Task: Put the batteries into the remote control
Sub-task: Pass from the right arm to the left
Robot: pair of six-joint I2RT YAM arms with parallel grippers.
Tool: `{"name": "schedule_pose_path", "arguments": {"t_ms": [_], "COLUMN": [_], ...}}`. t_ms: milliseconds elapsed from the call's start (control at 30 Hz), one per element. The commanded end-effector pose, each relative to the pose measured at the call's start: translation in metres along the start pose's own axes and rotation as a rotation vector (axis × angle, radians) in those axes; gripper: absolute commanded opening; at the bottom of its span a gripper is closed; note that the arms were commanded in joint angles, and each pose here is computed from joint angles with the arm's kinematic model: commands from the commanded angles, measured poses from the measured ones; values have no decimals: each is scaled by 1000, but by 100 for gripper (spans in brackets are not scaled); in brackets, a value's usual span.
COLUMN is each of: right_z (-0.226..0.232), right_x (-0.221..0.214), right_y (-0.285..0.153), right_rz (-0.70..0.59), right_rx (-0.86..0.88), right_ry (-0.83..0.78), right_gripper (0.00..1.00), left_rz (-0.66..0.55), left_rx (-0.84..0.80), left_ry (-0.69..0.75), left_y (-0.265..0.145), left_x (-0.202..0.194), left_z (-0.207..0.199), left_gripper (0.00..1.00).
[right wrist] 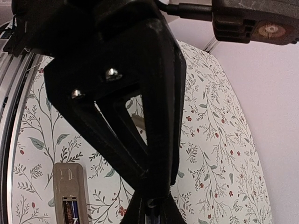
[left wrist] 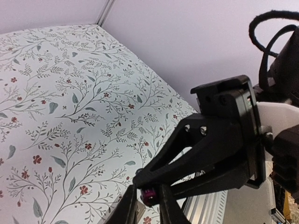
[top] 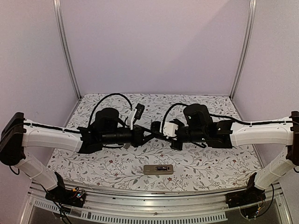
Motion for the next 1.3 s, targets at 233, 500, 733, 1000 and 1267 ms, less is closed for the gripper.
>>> {"name": "schedule_pose_path", "arguments": {"t_ms": [233, 500, 733, 1000, 1267], "right_z": [-4, -6, -8, -7, -3], "right_x": [11, 11, 12, 7, 1], "right_y": [2, 3, 4, 8, 9], "right_rz": [-31, -26, -17, -3, 8], "right_rx": [-9, -23, -34, -36, -25], "right_ry": [3, 7, 23, 45, 70], "right_gripper": [0, 0, 0, 1, 29], "left_rz": [54, 76, 112, 99, 88], "left_rx": [-10, -14, -40, -11, -10], "left_ry": [-31, -36, -42, -34, -20], "left_y": [7, 8, 12, 11, 9], "left_x": [0, -2, -6, -7, -5], "left_z": [6, 6, 4, 9, 9], "left_gripper": [22, 14, 0, 0, 0]}}
Point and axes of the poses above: each gripper's point midway between its finger pads, its own y axis out along the fingers, its own z axis along the line the jaws close on, x = y × z, the point moved 6 cm from there along -y, back along the fingers, and after that the axes turned 3 degrees about -y, right-handed, at the moved point
